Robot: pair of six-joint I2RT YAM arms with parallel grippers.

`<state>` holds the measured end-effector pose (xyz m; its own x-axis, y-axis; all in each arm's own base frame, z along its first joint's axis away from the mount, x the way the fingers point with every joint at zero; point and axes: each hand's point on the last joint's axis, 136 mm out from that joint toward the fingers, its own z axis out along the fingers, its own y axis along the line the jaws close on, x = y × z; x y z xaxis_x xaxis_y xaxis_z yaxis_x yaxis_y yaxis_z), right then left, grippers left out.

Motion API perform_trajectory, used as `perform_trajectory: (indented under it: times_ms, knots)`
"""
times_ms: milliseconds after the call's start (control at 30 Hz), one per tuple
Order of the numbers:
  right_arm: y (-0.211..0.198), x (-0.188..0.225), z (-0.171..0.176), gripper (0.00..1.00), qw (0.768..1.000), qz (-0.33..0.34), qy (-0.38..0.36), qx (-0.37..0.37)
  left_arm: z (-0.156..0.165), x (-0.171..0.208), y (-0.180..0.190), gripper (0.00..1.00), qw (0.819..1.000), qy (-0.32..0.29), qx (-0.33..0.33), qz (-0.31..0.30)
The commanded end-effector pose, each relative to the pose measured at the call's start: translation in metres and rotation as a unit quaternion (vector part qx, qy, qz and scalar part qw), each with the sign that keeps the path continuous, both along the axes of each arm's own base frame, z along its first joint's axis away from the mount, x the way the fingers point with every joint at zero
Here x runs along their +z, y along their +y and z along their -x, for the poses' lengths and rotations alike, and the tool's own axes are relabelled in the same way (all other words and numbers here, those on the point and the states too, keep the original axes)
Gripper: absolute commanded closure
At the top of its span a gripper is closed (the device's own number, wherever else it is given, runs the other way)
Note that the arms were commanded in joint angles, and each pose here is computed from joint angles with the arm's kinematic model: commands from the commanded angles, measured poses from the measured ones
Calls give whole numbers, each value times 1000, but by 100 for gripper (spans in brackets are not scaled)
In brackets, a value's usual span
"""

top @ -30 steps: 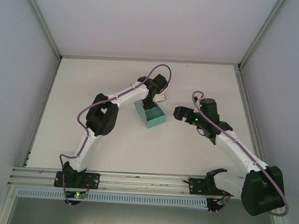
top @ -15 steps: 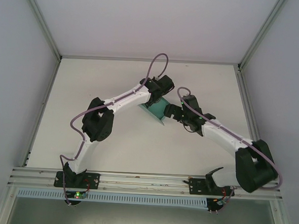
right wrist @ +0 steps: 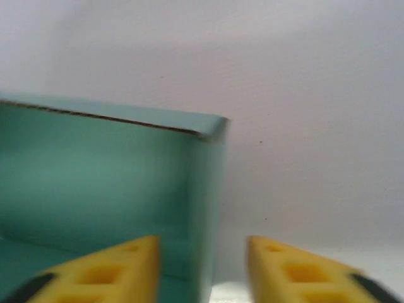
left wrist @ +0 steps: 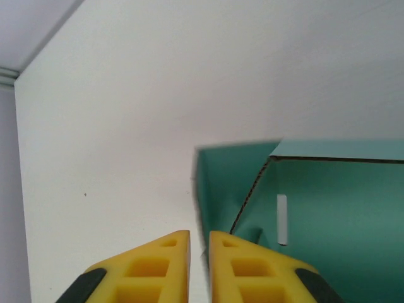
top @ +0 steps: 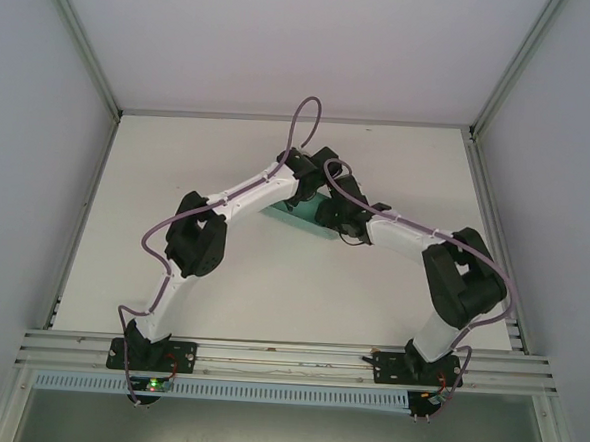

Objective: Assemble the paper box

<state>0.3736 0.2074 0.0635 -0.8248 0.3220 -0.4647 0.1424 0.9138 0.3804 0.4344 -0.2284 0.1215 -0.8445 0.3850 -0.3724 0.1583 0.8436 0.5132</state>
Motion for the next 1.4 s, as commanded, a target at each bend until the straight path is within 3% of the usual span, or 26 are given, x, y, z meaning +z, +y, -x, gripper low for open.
perform_trajectory:
  times_ms: [0, 100, 267, 300, 333, 500, 733, 967, 1200, 1367]
  knots:
    - [2, -1, -10, 73, 1000, 18, -4, -12, 10, -4, -8, 78, 1000, 16, 4, 15]
    - [0, -13, -9, 79, 999, 27, 12, -16, 15, -6, -17, 58, 998, 31, -11, 45]
    - [-4, -14, -10, 82, 998, 62, 26, -8, 15, 16, -12, 33, 997, 8, -14, 74]
    - [-6, -13, -9, 82, 997, 71, 33, -7, 14, 19, -8, 22, 997, 5, -11, 80]
    - [-7, -15, -7, 81, 996, 81, 41, -1, 14, 26, -2, 1, 996, -2, -4, 88]
    - [-11, -26, 2, 80, 992, 101, 81, 4, 14, 46, 26, 0, 984, -23, 26, 174]
    - [-8, -40, 4, 83, 990, 94, 100, 3, 19, 58, 57, 0, 944, -39, 56, 323]
    - [-2, -24, -5, 100, 992, 96, 74, 15, 24, 46, 89, 0, 941, -39, 102, 320]
    - [-16, 33, -27, 100, 983, 179, -48, 14, 34, 51, 87, 0, 922, -47, 83, 376]
    - [-16, 117, -47, 100, 952, 182, -248, 4, 47, 74, 83, 0, 878, -94, 15, 469]
